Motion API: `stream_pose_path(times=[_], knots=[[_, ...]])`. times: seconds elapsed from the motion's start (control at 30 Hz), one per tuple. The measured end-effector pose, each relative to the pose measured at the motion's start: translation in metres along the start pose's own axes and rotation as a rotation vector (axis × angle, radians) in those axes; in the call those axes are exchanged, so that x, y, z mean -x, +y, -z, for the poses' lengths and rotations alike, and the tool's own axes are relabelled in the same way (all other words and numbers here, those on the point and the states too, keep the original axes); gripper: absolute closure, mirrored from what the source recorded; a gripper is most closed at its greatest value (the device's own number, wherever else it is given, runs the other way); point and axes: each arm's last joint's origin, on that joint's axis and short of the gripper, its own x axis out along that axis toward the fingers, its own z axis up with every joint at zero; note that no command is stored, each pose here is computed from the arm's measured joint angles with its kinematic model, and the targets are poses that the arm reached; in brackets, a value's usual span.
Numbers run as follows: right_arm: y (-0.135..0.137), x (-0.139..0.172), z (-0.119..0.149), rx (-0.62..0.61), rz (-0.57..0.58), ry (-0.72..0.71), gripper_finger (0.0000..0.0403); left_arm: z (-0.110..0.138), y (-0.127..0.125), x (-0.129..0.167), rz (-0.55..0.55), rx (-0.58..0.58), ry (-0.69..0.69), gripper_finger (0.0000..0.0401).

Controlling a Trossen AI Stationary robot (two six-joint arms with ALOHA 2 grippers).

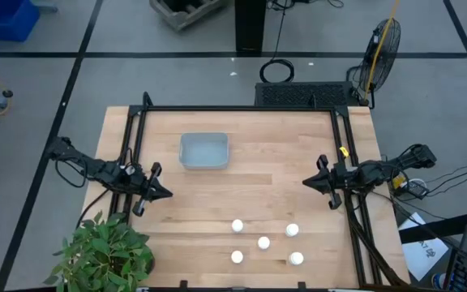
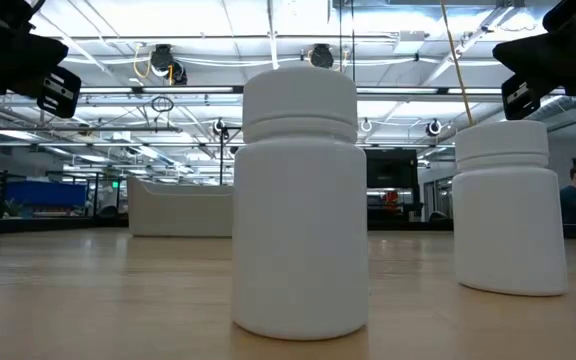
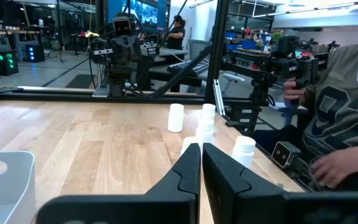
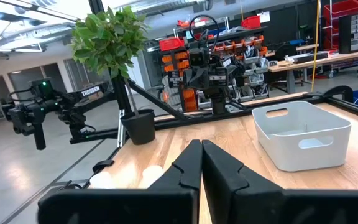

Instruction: Pick and place pill bottles into a basket

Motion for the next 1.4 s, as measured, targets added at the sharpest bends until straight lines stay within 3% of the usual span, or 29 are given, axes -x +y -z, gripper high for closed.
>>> stream_pose_path(times=[0.2, 0.43, 0.7, 0.83, 0.93, 1.03, 1.2, 1.4], knots=[[0.001, 0.0, -0.005, -0.017, -0.011, -0.056, 0.0399, 0.0, 0.0, 0.0, 0.0, 0.0, 0.0, 0.0377], [0.004, 0.002, -0.021, -0.247, -0.062, -0.208, 0.0399, 0.0, 0.0, 0.0, 0.0, 0.0, 0.0, 0.0377], [-0.003, 0.0, -0.015, -0.186, 0.131, -0.187, 0.04, 0.0, 0.0, 0.0, 0.0, 0.0, 0.0, 0.0377], [0.001, -0.004, -0.015, -0.179, 0.047, -0.166, 0.0402, 0.0, 0.0, 0.0, 0.0, 0.0, 0.001, 0.0377], [0.008, -0.01, -0.01, -0.181, -0.009, -0.1, 0.0402, 0.0, 0.0, 0.0, 0.0, 0.0, 0.0, 0.0377], [0.013, -0.019, 0.006, -0.14, 0.042, 0.061, 0.0402, 0.0, 0.0, 0.0, 0.0, 0.0, 0.0, 0.0377], [0.041, -0.051, -0.013, -0.087, 0.041, 0.209, 0.0401, 0.0, 0.0, 0.0, 0.0, 0.0, 0.0, 0.0377], [0.077, -0.091, -0.029, -0.037, 0.039, 0.41, 0.0338, 0.0, 0.0, 0.0, 0.0, 0.0, 0.0, 0.0377]])
